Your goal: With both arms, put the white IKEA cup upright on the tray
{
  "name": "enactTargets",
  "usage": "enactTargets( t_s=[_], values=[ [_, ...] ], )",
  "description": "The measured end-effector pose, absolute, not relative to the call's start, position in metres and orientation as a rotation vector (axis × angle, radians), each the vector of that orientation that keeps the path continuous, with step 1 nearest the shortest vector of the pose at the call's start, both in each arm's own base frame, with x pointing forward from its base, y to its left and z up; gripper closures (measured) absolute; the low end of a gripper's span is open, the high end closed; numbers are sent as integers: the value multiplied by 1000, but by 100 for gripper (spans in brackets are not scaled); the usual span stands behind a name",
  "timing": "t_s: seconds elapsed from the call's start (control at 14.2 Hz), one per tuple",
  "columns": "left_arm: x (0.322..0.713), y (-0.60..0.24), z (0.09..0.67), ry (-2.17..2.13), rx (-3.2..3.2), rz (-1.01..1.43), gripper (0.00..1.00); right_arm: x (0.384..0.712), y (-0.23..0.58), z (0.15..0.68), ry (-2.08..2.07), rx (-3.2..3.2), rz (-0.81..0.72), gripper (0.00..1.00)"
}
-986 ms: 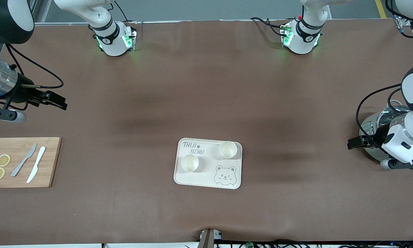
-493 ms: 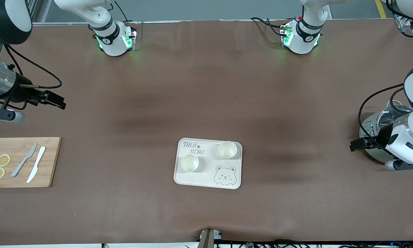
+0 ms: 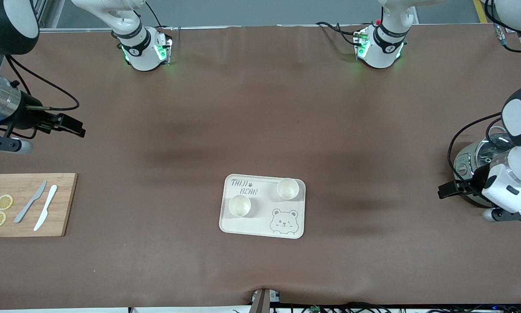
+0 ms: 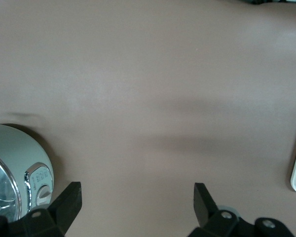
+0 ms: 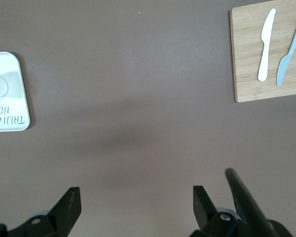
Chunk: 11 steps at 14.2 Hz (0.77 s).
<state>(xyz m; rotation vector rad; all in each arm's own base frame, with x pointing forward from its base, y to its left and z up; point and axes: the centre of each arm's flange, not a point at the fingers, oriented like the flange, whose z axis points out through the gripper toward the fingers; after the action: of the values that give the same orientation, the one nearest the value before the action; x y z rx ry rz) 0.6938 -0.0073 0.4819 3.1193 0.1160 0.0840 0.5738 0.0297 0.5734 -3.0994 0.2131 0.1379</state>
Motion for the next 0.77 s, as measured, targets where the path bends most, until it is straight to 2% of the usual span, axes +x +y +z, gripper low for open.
enactTargets(
  t_s=[0.77],
  values=[
    [663,-84,527,-118,3129,25,0,572,18,572,244,-3097,171,0]
  ],
)
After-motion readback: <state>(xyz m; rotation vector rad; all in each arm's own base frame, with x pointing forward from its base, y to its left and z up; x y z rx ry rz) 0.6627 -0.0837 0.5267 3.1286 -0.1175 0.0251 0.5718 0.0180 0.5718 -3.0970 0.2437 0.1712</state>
